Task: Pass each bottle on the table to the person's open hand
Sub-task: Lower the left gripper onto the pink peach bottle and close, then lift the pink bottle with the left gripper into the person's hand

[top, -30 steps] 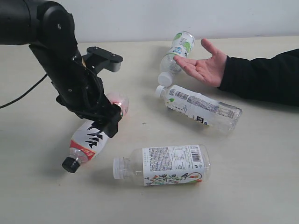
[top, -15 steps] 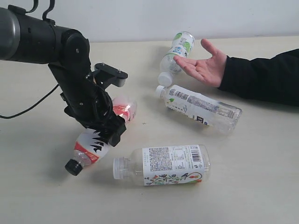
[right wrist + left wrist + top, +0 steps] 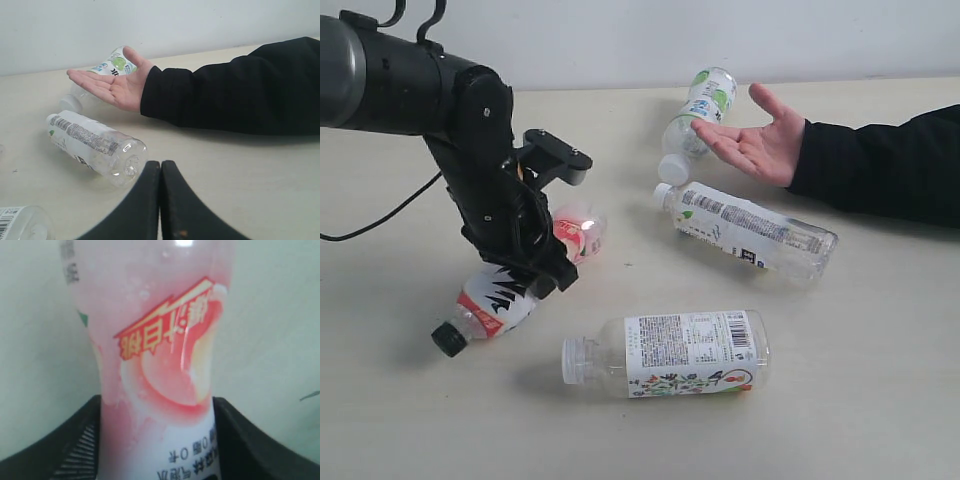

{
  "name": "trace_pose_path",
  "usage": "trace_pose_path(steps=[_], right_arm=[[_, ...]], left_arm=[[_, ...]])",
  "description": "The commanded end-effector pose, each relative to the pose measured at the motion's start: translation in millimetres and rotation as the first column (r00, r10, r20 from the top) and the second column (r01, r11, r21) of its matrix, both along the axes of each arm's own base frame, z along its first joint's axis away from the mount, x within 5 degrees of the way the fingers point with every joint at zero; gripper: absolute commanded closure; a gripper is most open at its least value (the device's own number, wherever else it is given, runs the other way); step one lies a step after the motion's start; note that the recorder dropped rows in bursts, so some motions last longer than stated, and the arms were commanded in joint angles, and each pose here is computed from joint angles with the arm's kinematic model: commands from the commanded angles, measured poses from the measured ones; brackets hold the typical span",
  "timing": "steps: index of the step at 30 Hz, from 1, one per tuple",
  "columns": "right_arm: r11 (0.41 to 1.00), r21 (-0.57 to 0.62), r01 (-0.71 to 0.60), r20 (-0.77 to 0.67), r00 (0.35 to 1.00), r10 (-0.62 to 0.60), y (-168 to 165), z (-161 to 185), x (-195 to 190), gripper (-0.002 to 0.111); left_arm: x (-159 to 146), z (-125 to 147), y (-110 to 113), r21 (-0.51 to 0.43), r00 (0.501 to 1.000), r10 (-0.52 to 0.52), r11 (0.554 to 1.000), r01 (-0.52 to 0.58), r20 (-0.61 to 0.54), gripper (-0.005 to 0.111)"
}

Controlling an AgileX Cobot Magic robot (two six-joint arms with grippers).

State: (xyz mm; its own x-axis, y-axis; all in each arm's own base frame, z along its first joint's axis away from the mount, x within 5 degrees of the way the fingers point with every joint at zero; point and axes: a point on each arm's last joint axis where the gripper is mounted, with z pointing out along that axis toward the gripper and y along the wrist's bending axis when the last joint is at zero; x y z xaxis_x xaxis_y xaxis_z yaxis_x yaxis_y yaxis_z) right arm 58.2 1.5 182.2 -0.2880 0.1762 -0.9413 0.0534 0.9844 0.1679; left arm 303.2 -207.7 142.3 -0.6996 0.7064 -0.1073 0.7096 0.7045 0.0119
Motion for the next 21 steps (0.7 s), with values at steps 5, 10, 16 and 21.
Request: trace_pose_path(steps=[5, 10, 16, 21], right_arm=[[1.000, 0.003, 0.001, 0.008, 1.000, -0.001, 0, -1, 0, 0.108], [1.000, 0.003, 0.001, 0.008, 1.000, -0.001, 0, -1, 0, 0.108], [1.000, 0.003, 0.001, 0.008, 1.000, -0.001, 0, -1, 0, 0.108], [1.000, 0.003, 0.001, 0.008, 1.000, -0.001, 0, -1, 0, 0.108]], left_arm=[[24, 61, -17, -0.093, 0.990, 0.105, 0.991, -0.096, 0.098, 0.107], [36, 106, -41, -0.311, 0.976, 0.179, 0.941, -0.133, 0.123, 0.107], [45, 148, -77, -0.695, 0.947, 0.315, 0.696, -0.181, 0.069, 0.107], [49, 132, -109, -0.774, 0.905, 0.421, 0.592, -0.224, 0.060, 0.107]])
